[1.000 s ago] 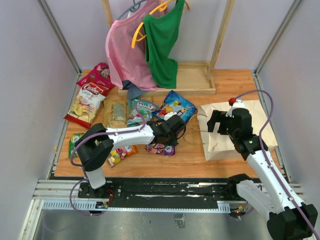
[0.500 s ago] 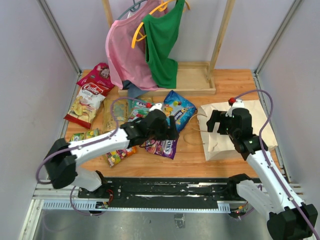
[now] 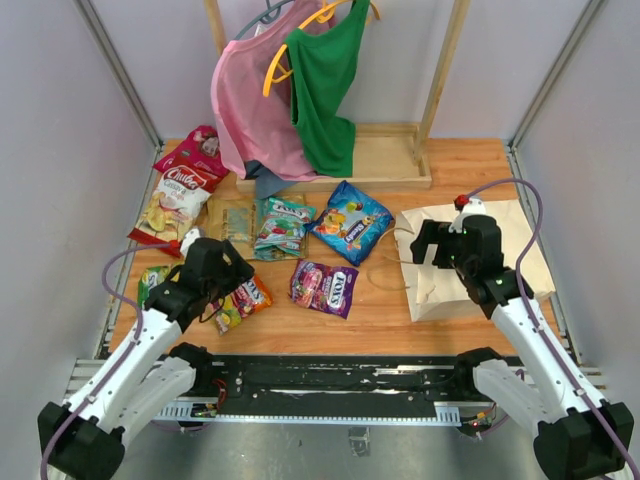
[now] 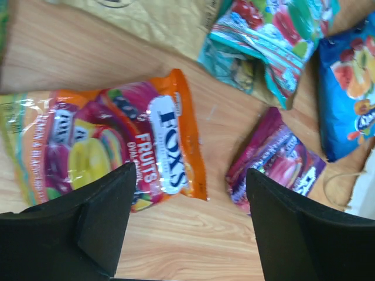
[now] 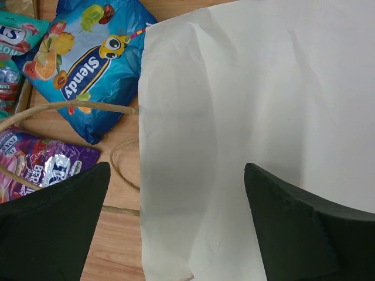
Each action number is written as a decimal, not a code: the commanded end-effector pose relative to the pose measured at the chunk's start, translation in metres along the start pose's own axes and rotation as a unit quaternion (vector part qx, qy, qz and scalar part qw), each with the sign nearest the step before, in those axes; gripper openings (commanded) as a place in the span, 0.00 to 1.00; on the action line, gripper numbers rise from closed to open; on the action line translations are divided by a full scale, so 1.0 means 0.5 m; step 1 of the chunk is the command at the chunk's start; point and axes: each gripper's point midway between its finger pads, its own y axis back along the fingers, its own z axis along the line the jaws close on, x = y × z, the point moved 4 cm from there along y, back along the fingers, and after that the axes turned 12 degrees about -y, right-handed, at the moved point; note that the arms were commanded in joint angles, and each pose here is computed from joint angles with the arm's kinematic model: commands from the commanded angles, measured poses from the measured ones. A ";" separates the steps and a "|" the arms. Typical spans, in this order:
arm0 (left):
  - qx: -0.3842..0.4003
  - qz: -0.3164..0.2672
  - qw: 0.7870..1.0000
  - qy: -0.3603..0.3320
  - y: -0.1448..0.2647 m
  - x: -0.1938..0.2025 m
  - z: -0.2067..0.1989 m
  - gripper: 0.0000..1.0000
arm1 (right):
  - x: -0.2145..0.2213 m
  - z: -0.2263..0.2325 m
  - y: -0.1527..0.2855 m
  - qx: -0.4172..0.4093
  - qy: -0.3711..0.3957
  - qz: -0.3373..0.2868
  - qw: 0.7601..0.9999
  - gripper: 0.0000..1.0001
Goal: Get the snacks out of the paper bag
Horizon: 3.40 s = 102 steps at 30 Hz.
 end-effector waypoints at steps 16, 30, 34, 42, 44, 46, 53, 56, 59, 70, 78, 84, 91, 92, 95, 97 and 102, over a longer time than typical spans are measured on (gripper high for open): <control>-0.123 0.024 0.992 -0.003 -0.098 0.026 0.077 0.69 | -0.001 -0.004 -0.001 0.001 -0.008 -0.009 1.000 0.98; -0.024 0.099 0.993 -0.064 -0.158 0.099 0.044 0.39 | 0.003 -0.006 -0.013 0.004 -0.010 -0.001 1.000 0.98; 0.022 0.107 0.988 -0.105 -0.154 0.104 0.021 0.40 | 0.005 -0.006 -0.016 0.004 -0.012 0.002 1.000 0.98; 0.035 0.106 0.976 -0.187 -0.152 0.102 -0.016 0.40 | 0.007 -0.004 -0.020 0.002 -0.015 0.006 1.000 0.98; 0.023 0.104 0.973 -0.203 -0.151 0.100 -0.019 0.40 | 0.005 -0.003 -0.019 0.001 -0.014 0.005 1.000 0.98; 0.014 0.101 0.973 -0.209 -0.148 0.097 -0.019 0.43 | 0.006 -0.004 -0.019 0.002 -0.014 0.005 1.000 0.98; -0.011 0.066 0.978 -0.197 -0.116 0.052 -0.022 0.99 | 0.006 -0.001 -0.017 -0.003 -0.014 0.004 1.000 0.98; 0.006 0.039 0.982 -0.184 -0.090 0.014 -0.047 1.00 | -0.001 0.000 -0.013 -0.004 -0.011 -0.003 1.000 0.98; 0.033 0.010 0.984 -0.176 -0.062 -0.025 -0.079 1.00 | -0.010 0.000 -0.007 0.001 -0.011 -0.011 1.000 0.98; 0.093 -0.034 0.976 -0.196 -0.035 -0.112 -0.167 1.00 | -0.043 0.004 0.037 0.082 0.050 -0.039 0.995 0.99; 0.116 -0.025 0.973 -0.200 -0.048 -0.089 -0.171 1.00 | -0.037 0.063 0.025 0.177 0.176 -0.027 0.968 0.95; 0.130 -0.027 0.971 -0.198 -0.042 -0.069 -0.158 1.00 | -0.034 0.070 -0.017 0.233 0.226 -0.002 0.946 0.86; 0.151 -0.027 0.968 -0.197 -0.037 -0.051 -0.153 1.00 | -0.041 0.075 -0.052 0.270 0.255 0.004 0.929 0.76; 0.158 -0.027 0.968 -0.195 -0.035 -0.049 -0.155 1.00 | -0.040 0.075 -0.057 0.275 0.257 0.004 0.926 0.73; 0.171 -0.029 0.966 -0.193 -0.031 -0.046 -0.159 1.00 | -0.036 0.069 -0.069 0.293 0.266 0.005 0.918 0.65; 0.176 -0.032 0.965 -0.192 -0.027 -0.045 -0.159 1.00 | -0.030 0.064 -0.078 0.300 0.269 0.009 0.915 0.61; 0.177 -0.037 0.964 -0.193 -0.024 -0.045 -0.156 1.00 | -0.023 0.047 -0.094 0.318 0.267 0.018 0.910 0.45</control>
